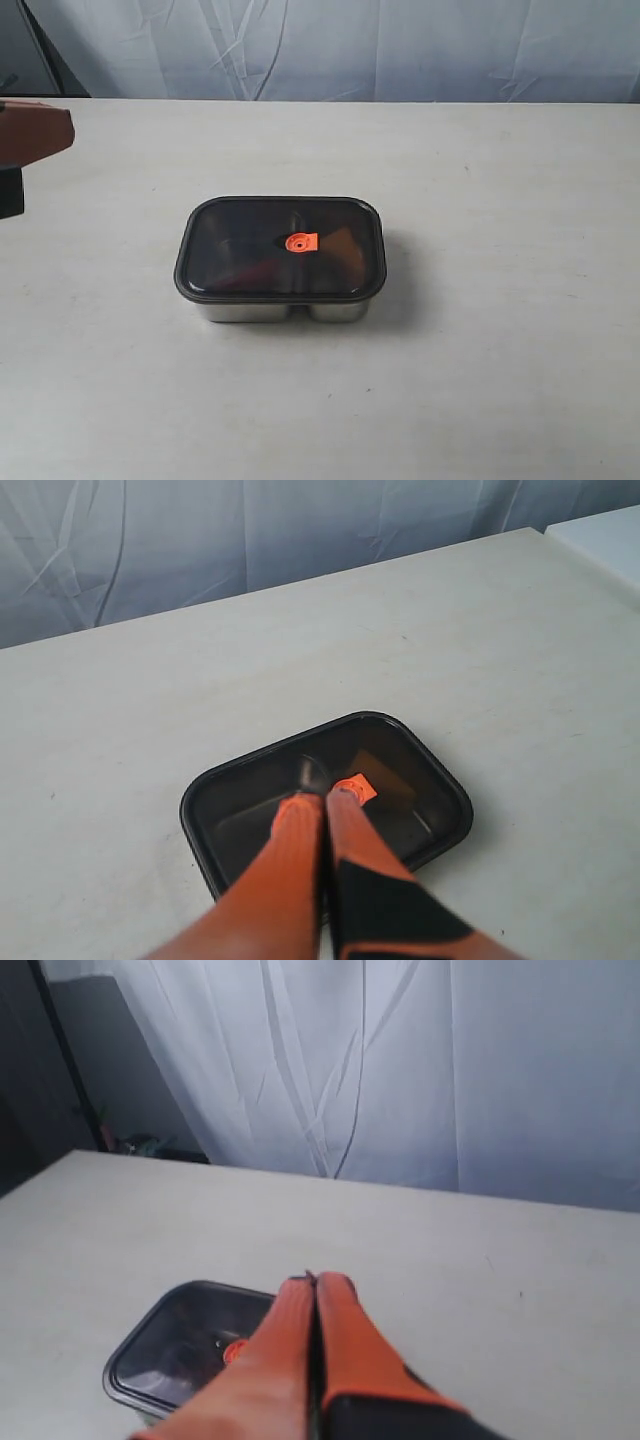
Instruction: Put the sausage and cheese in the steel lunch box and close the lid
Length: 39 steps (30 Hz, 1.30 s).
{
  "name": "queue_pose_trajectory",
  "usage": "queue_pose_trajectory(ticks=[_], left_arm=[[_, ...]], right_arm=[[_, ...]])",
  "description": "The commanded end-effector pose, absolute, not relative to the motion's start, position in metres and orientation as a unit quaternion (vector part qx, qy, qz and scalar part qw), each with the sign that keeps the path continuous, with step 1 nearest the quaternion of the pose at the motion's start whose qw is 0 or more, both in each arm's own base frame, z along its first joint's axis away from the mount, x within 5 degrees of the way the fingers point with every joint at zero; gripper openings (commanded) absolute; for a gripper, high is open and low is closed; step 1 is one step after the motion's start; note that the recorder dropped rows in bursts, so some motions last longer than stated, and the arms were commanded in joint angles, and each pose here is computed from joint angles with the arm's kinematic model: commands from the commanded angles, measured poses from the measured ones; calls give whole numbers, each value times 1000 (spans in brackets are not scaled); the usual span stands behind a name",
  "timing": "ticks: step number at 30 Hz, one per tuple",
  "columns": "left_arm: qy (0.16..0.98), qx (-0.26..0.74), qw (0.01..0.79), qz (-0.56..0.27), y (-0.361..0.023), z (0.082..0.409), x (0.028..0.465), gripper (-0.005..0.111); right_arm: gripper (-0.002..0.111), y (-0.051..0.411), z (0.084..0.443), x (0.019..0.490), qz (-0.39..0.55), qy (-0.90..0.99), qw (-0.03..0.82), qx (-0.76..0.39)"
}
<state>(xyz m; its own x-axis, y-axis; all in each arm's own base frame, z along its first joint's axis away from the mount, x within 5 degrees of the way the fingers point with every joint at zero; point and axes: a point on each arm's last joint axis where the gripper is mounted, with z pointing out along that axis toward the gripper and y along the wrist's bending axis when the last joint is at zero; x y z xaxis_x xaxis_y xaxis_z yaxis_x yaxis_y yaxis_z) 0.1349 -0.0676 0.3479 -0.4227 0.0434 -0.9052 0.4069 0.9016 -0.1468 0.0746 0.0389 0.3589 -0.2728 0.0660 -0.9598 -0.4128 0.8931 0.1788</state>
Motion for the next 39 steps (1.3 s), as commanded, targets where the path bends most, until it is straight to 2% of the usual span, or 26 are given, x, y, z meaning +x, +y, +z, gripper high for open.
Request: queue_pose_trajectory(ticks=[1,6,10,18,27,32,39], left_arm=[[821,137,525,-179,-68,349,134,0],[821,137,525,-179,-68,349,134,0],[821,137,525,-179,-68,349,134,0],[821,137,525,-179,-68,349,134,0],[821,137,525,-179,-68,349,134,0],[819,137,527,-180,-68,349,134,0],[819,137,527,-180,-68,349,134,0]], right_arm=[[-1,32,366,56,209,742,628,-107],[-1,29,368,48,209,731,641,-108],[-1,25,360,52,152,737,645,-133],[-1,21,292,62,110,695,700,-122],[-1,7,218,51,34,733,678,-53],[-1,6,197,53,23,771,635,-45],[-1,5,184,54,17,786,617,-47]])
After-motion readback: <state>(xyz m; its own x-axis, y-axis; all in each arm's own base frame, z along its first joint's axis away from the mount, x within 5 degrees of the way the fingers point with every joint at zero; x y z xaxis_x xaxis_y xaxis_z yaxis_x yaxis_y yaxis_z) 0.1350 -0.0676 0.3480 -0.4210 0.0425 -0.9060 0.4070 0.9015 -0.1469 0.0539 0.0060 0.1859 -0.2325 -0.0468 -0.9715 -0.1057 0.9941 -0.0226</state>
